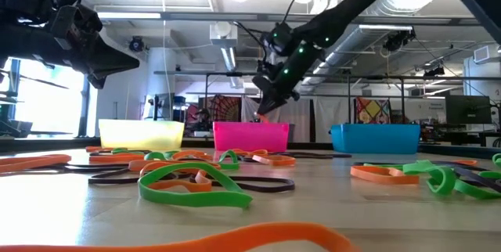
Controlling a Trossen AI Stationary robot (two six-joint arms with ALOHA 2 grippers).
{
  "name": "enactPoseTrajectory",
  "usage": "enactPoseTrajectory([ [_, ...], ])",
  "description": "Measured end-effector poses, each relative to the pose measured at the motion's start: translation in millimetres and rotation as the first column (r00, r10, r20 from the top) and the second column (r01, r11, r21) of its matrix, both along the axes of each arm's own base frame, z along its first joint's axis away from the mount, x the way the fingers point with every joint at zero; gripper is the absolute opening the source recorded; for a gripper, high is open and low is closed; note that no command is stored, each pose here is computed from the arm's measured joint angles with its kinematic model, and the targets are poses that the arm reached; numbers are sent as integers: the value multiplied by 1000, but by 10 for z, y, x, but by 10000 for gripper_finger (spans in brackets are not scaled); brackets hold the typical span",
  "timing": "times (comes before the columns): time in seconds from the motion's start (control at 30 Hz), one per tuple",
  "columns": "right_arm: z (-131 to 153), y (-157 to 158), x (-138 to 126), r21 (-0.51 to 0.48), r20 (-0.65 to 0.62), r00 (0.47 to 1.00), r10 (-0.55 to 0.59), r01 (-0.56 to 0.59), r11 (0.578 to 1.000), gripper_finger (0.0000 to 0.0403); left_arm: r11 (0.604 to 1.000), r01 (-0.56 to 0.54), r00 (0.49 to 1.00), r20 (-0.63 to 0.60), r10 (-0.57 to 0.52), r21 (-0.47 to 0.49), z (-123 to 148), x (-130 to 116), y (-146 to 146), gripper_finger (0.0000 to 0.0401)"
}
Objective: Sort rubber bands into baskets
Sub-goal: Put the orange rubber band into the pink bin
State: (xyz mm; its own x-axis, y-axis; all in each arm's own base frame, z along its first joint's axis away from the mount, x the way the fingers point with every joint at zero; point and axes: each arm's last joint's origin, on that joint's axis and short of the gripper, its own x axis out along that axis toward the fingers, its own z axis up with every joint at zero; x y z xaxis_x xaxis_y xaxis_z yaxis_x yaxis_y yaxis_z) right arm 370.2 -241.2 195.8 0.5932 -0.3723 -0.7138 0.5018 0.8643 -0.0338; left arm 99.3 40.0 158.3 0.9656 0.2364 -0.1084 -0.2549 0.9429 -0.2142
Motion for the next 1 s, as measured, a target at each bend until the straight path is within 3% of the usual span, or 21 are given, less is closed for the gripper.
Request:
enactPoseTrajectory([
  [0.43, -173, -287, 344, 195, -218, 976, -5, 49, 980, 0, 1000, 0, 1000, 1, 0, -2, 1, 0, 0, 0],
  [0.7, -193, -335, 436, 249, -241, 968, -73, 134, 959, 3, 999, -48, 999, -1, 48, 3, 1, -4, 13, 0],
  [1.0, -213, -203, 462, 243, -302, 953, 24, 53, 968, 75, 992, -125, 992, 21, 125, 27, 29, -9, 36, 1],
])
